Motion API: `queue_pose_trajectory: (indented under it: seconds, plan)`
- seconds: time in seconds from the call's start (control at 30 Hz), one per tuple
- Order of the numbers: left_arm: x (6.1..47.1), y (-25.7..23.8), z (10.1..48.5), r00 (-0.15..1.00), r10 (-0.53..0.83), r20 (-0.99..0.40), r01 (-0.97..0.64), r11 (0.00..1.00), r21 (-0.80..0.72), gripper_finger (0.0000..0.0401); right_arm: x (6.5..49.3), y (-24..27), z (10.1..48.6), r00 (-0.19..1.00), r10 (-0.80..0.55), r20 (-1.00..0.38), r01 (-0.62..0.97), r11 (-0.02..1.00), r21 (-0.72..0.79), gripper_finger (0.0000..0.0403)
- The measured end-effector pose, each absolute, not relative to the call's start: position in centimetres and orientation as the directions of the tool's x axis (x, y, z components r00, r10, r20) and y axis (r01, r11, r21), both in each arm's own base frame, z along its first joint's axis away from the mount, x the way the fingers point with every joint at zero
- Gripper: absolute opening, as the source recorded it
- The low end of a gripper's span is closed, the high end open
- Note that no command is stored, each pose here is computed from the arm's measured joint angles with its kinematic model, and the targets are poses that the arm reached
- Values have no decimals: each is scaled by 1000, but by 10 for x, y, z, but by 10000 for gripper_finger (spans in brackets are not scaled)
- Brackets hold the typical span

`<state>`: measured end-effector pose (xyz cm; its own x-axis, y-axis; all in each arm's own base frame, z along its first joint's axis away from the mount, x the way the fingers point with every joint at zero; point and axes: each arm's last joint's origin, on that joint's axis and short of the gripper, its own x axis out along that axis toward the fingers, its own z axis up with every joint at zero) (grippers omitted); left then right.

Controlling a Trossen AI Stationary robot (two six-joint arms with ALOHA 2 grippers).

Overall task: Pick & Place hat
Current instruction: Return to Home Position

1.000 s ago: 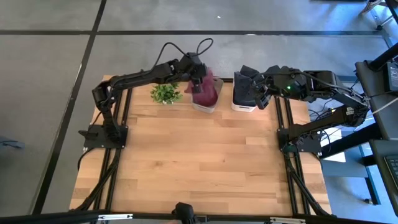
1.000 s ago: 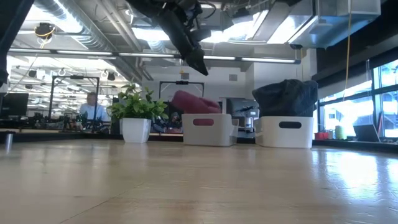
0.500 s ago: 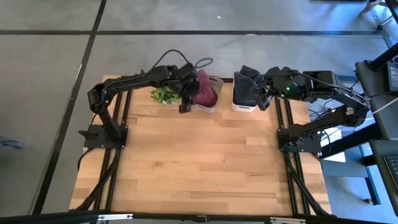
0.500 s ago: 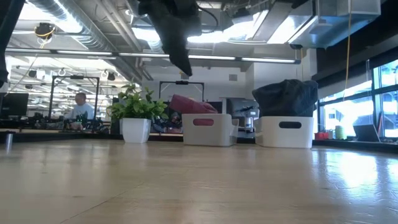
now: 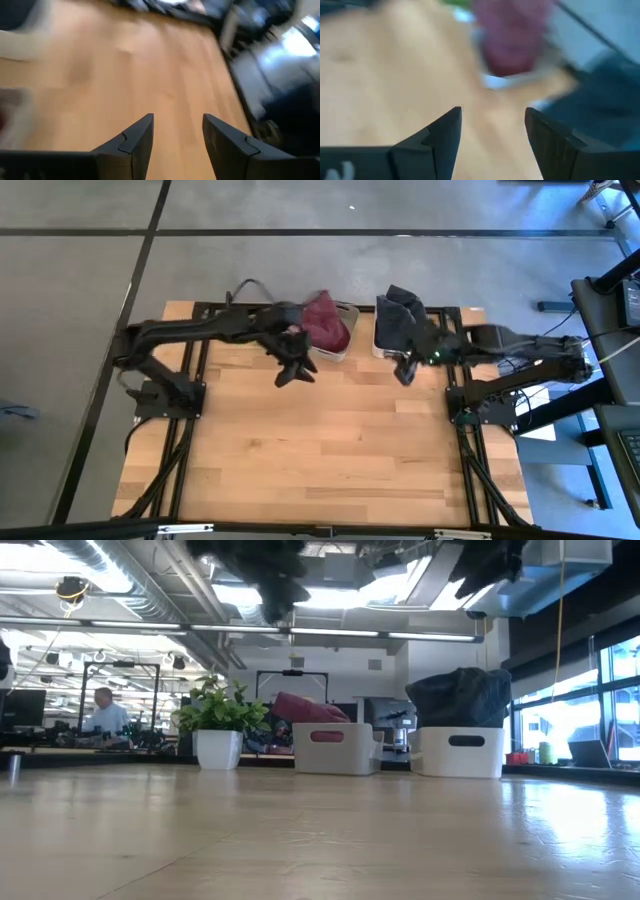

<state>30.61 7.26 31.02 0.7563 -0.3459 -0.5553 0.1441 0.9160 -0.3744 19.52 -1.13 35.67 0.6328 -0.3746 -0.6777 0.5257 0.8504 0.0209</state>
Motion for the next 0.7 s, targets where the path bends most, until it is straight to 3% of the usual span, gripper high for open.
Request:
queue_pose_trajectory:
  seconds: [0.13, 0.27, 0.57, 0.7]
  plan:
    - [270, 50, 312, 903, -185, -388, 69, 954, -293, 166, 189, 7, 332, 846, -74, -529, 178, 973, 148, 220]
    - [239, 26, 303, 967, -171, -190, 126, 966, -226, 166, 179, 18, 303, 911, 171, -374, -114, 979, 170, 220]
    - [200, 0, 278, 953, -263, -150, 228, 949, -217, 166, 165, 17, 241, 881, 181, -438, -104, 976, 194, 220]
    - [193, -1, 265, 946, -265, -185, 213, 941, -262, 165, 166, 17, 230, 921, 185, -343, -114, 969, 218, 220]
